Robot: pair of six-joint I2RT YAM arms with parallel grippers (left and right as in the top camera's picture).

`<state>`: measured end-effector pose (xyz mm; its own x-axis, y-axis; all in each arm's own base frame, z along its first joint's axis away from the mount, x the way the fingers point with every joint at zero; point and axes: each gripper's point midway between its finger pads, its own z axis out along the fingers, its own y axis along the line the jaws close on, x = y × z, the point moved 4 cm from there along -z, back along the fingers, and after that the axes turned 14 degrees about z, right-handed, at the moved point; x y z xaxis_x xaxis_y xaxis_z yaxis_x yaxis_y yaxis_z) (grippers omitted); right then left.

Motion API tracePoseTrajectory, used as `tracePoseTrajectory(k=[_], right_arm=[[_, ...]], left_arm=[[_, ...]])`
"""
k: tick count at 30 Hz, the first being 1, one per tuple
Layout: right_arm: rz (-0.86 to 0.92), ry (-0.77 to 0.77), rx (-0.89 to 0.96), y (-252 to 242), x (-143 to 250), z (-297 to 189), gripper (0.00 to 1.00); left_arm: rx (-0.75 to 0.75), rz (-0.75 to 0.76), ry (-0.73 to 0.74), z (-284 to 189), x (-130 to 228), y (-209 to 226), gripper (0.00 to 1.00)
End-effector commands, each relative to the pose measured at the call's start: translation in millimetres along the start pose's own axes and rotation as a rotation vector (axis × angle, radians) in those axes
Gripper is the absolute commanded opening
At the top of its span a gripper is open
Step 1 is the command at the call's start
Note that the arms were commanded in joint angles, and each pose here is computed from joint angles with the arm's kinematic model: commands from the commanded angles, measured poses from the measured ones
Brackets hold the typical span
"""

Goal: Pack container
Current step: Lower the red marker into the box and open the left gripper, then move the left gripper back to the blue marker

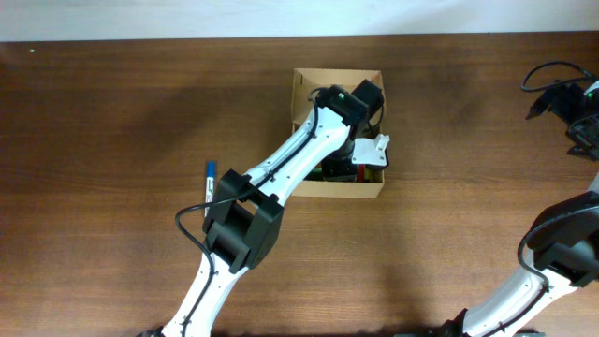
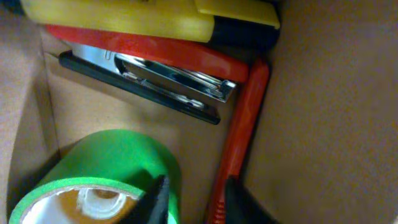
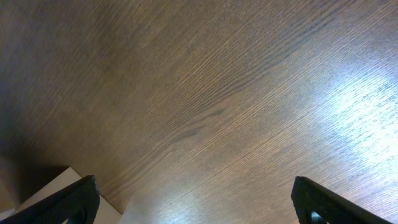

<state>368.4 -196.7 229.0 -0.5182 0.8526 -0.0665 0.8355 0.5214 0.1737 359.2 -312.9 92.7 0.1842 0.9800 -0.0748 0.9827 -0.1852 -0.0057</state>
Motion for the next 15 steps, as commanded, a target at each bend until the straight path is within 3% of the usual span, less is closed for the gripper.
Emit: tracePoseTrajectory(k=[1, 3, 8, 15], right_arm=[[-0.003, -0.001, -0.006, 0, 1, -1, 0.99], [-0.003, -0.002, -0.006, 0, 1, -1, 0.99], [-0.004, -0.006, -0.005, 0, 0, -1, 0.99], [-0.004, -0.012, -0.007, 1, -1, -1, 0.99]], left_arm=[[0.006, -0.028, -0.004, 4, 5, 3, 0.08], [-0.012, -0.059, 0.005, 3, 8, 7, 0.01], [-0.054, -0.088, 0.002, -7, 8, 15, 0.02], [-0.178, -0.127, -0.056, -57, 8, 29, 0.02]])
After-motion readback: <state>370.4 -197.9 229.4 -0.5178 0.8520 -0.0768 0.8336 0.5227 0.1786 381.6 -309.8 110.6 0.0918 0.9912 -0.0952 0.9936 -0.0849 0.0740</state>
